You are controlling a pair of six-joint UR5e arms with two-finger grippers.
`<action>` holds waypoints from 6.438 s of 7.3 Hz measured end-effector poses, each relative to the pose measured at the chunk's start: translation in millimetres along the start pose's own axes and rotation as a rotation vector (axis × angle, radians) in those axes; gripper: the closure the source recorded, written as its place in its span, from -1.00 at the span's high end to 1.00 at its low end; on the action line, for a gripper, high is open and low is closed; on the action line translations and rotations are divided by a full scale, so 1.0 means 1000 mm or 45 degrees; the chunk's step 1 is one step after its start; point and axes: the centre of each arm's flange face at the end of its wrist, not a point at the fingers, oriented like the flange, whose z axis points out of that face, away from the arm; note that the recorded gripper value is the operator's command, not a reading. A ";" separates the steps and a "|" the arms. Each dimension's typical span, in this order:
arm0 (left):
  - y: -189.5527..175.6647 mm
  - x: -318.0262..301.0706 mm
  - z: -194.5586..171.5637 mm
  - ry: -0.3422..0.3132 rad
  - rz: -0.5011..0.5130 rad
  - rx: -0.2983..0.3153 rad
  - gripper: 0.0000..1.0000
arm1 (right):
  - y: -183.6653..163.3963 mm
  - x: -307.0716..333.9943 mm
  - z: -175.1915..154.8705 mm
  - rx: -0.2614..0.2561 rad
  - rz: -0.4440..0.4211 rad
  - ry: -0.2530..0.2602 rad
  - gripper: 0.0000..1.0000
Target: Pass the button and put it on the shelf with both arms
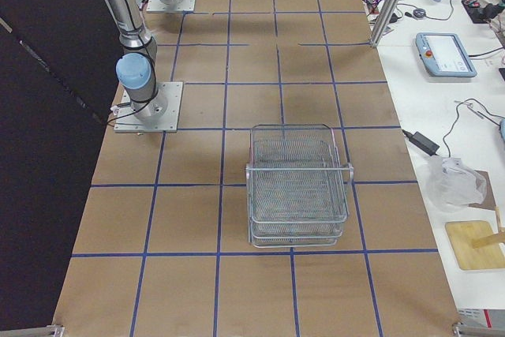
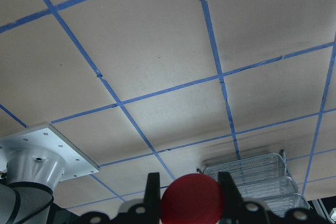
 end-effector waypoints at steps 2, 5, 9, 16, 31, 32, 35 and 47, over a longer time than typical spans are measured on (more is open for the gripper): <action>0.003 -0.001 -0.002 0.007 0.002 -0.014 -1.00 | -0.007 -0.003 0.004 -0.003 -0.025 -0.010 0.01; 0.005 -0.002 -0.004 0.012 0.004 -0.021 -1.00 | -0.008 -0.006 0.002 -0.027 -0.054 -0.001 -0.47; 0.007 -0.004 -0.006 0.016 0.012 -0.013 0.88 | -0.009 -0.007 -0.003 -0.039 -0.074 0.012 -0.51; -0.076 -0.009 -0.066 -0.053 0.395 0.464 1.00 | 0.024 0.007 -0.006 -0.171 -0.031 0.038 -0.52; -0.137 -0.090 -0.130 -0.707 1.466 0.640 1.00 | 0.562 0.061 -0.141 -0.249 -0.003 0.158 0.84; -0.137 -0.095 -0.128 -0.710 1.467 0.632 1.00 | 0.565 0.061 -0.140 -0.264 0.004 0.155 1.00; -0.128 -0.103 -0.122 -0.706 1.463 0.604 1.00 | 0.563 0.059 -0.140 -0.269 0.028 0.151 1.00; -0.120 -0.111 -0.127 -0.728 1.678 0.530 1.00 | 0.050 0.012 -0.033 -0.393 0.960 0.279 1.00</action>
